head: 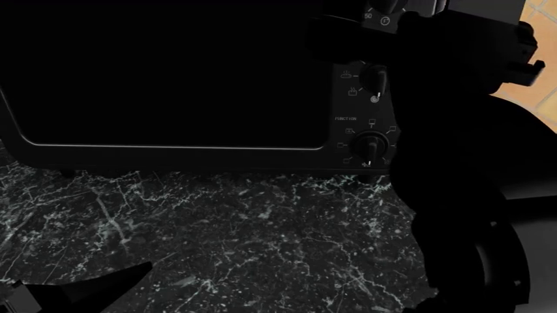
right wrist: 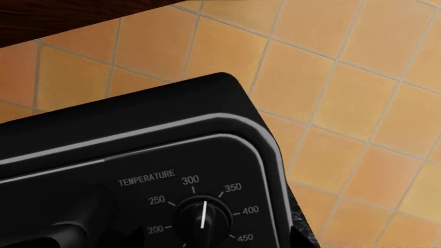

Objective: Decrease the toaster oven temperature.

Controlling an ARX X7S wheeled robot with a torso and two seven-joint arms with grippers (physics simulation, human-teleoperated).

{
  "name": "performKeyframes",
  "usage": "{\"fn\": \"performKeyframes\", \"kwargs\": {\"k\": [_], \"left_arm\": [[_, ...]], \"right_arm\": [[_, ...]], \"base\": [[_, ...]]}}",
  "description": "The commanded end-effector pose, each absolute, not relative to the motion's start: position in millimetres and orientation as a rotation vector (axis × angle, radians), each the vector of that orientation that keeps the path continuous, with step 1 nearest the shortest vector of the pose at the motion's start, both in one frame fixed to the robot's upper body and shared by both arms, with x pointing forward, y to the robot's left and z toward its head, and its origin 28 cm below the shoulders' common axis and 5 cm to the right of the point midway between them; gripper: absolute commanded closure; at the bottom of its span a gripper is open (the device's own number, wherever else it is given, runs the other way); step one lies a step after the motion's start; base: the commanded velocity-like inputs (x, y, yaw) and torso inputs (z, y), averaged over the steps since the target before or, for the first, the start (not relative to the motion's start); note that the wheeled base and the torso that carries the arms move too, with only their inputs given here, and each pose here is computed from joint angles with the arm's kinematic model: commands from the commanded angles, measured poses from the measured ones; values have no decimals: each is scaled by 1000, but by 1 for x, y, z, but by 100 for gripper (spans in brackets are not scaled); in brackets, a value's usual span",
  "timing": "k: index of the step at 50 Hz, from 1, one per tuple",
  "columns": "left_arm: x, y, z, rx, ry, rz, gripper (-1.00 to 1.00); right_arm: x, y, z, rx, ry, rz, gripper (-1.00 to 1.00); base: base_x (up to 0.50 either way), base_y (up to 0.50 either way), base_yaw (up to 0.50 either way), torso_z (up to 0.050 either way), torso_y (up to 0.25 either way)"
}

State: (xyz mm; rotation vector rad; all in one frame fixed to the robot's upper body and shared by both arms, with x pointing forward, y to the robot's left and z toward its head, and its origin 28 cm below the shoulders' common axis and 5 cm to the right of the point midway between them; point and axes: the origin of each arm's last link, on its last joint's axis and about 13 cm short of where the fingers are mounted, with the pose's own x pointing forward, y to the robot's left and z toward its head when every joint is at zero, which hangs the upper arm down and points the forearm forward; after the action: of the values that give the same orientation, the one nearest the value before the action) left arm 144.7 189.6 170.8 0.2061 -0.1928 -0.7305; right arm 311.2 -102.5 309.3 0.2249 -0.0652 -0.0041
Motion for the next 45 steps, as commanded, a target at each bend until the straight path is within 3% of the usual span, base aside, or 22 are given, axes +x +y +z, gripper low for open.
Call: {"fn": "performKeyframes", "kwargs": {"k": [1,41,42,45], "left_arm": [[144,190,170,208,-193,-732,-100],[143,191,167,210,-194,-731,-100],[143,191,167,210,-194,-731,-100],[142,191,167,212,-195,-731,-100]], "right_arm": [[315,-99,309,239,-53,19,-100],[330,-100,305,273,3,31,-100],[330,-101,305,274,2,29,100],[329,-101,304,263,3,20,100]], "base": [[0,0,0,0,0],[0,0,0,0,0],[17,0,0,0,0],[0,0,0,0,0]]}}
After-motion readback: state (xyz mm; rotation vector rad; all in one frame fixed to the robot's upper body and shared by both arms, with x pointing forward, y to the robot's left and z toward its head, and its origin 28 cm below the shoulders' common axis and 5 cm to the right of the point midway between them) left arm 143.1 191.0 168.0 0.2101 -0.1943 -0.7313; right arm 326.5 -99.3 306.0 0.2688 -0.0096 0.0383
